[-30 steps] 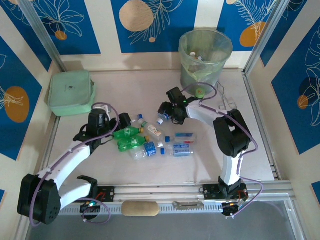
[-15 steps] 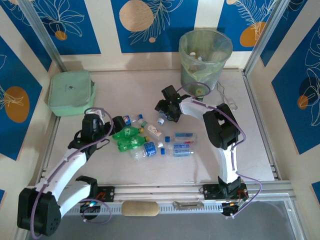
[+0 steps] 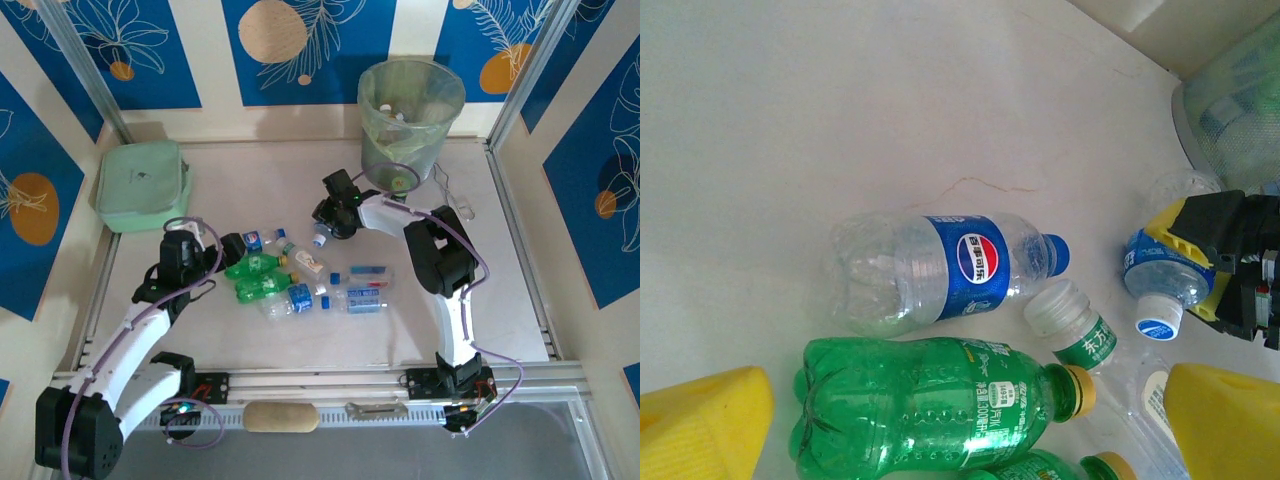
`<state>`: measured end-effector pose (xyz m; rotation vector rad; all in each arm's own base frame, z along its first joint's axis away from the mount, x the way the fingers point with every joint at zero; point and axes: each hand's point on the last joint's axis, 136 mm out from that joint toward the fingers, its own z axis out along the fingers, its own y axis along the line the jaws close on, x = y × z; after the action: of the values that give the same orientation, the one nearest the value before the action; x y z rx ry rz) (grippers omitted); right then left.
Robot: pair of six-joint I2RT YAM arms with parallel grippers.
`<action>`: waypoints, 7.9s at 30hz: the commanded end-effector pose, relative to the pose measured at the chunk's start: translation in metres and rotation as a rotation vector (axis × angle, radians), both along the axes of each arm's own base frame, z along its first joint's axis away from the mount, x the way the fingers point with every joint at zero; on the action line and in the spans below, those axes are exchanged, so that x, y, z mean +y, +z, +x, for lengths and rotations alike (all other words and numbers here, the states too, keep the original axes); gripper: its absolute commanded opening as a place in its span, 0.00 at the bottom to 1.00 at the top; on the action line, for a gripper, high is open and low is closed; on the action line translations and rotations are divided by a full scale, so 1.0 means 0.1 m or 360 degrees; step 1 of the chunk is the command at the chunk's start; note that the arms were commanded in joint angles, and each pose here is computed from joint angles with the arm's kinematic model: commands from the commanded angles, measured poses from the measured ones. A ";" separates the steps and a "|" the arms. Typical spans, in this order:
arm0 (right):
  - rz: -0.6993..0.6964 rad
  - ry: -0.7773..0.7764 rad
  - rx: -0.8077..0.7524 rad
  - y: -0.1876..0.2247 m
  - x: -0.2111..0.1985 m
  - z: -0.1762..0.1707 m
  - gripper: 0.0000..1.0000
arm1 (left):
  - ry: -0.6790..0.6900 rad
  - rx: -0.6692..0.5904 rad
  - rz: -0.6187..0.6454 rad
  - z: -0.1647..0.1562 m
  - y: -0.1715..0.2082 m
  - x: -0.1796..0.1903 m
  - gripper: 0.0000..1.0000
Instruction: Put the plastic bottles in the bin
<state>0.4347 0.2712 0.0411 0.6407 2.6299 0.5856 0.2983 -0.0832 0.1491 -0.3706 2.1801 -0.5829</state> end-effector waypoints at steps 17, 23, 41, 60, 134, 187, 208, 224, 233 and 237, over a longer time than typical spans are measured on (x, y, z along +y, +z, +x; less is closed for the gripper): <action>-0.0086 0.0356 -0.0468 1.02 -0.06 -0.16 0.45 | -0.0209 -0.0061 -0.0297 0.31 0.25 -0.37 1.00; -0.0049 0.0503 -0.0596 1.34 0.04 -0.18 0.44 | -0.0300 0.0006 -0.0415 0.36 0.19 -0.53 1.00; -0.0106 0.0695 -0.1266 3.31 -0.39 -0.05 0.44 | -0.0400 0.0035 -0.0363 0.30 0.15 -0.65 1.00; -0.0324 0.0091 -0.1342 3.71 -2.06 1.38 0.44 | -0.0504 0.0060 -0.0259 0.15 0.09 -0.81 1.00; 0.0148 0.0196 -0.0654 1.49 -1.16 -1.33 0.99 | -0.1330 0.0405 0.0532 -0.97 -0.47 -1.56 0.98; 0.0188 0.0047 -0.0581 1.27 -1.27 -1.11 0.99 | -0.1533 0.0600 0.1094 -1.12 -1.22 -1.56 0.55; 0.0587 0.0483 -0.0851 1.81 -0.61 -1.15 0.99 | -0.1222 -0.0018 0.0693 -0.71 0.01 -1.81 0.42; 0.0627 0.0709 -0.0941 1.96 -0.21 -1.39 0.99 | -0.1012 -0.0421 0.0085 -0.05 0.69 -2.46 0.39; 0.0637 0.0746 -0.0924 1.93 -0.12 -1.37 0.99 | -0.1197 -0.0479 -0.0093 -0.20 0.79 -2.67 0.41; 0.0640 0.0778 -0.0919 1.92 -0.07 -1.36 0.96 | -0.1215 -0.0468 -0.0098 -0.22 0.76 -2.67 0.41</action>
<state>0.2967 0.2563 0.2209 -0.0397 2.1449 1.2345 0.2764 -0.3432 0.2051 0.5073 2.0478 -0.9630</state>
